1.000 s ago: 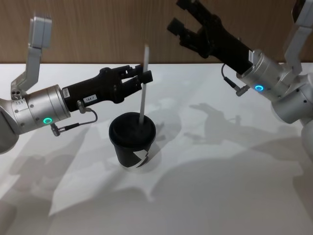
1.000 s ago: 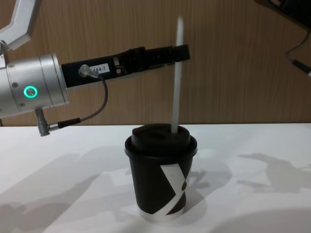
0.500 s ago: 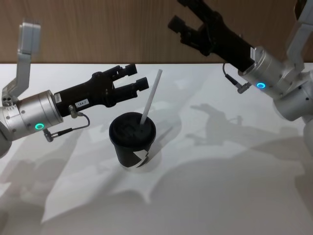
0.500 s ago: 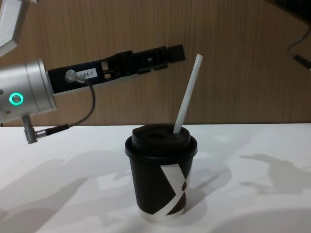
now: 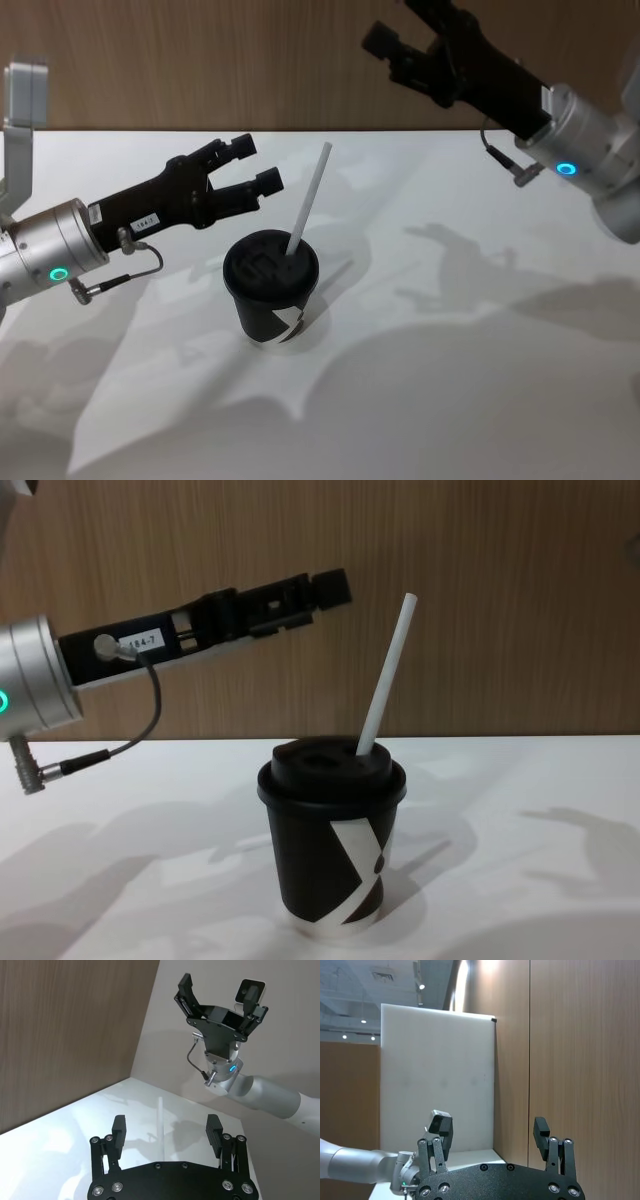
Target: Pick up the straw with one hand, pass it to the other hand, and insert it into the cup.
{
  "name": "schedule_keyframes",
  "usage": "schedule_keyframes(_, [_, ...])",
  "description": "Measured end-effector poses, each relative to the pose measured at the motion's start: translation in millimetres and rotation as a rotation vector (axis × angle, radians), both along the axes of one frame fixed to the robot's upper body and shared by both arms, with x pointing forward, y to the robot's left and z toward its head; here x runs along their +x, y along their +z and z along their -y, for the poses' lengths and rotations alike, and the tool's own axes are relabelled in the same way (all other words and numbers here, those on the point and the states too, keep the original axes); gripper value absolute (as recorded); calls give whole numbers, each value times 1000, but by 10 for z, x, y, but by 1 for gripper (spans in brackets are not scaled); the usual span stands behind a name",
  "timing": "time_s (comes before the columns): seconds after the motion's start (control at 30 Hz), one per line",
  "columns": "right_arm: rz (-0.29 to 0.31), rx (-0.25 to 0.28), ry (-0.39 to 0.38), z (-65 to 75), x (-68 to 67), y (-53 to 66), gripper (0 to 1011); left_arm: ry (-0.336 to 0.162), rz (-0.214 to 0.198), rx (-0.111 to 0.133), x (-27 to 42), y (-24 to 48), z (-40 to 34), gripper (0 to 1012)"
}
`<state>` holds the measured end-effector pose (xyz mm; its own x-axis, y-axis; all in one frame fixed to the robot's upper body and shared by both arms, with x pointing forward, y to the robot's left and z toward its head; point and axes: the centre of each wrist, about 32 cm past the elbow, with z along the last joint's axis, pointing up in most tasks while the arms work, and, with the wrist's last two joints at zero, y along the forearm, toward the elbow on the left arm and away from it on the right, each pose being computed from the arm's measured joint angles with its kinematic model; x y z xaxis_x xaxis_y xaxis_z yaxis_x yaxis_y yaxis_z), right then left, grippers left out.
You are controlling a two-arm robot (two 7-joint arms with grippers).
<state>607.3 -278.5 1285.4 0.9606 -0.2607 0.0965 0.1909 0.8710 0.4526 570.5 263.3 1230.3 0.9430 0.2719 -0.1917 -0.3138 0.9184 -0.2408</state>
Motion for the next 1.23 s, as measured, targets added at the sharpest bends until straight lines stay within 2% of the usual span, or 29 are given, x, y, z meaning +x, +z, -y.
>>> schedule_keyframes(0.37, [-67, -51, -17, 171, -339, 80, 1001, 2, -1, -30, -47, -64, -46, 1003])
schedule_keyframes(0.7, [-113, -110, -7, 270, -587, 142, 1001, 3, 5, -48, -66, -100, -38, 1003])
schedule_keyframes(0.93, [-136, -148, 14, 320, -698, 183, 1001, 22, 6, -60, -81, -129, -28, 1003])
schedule_keyframes(1.23, [-152, -176, 39, 352, -782, 218, 1001, 82, 1, -69, -130, -171, -15, 1002])
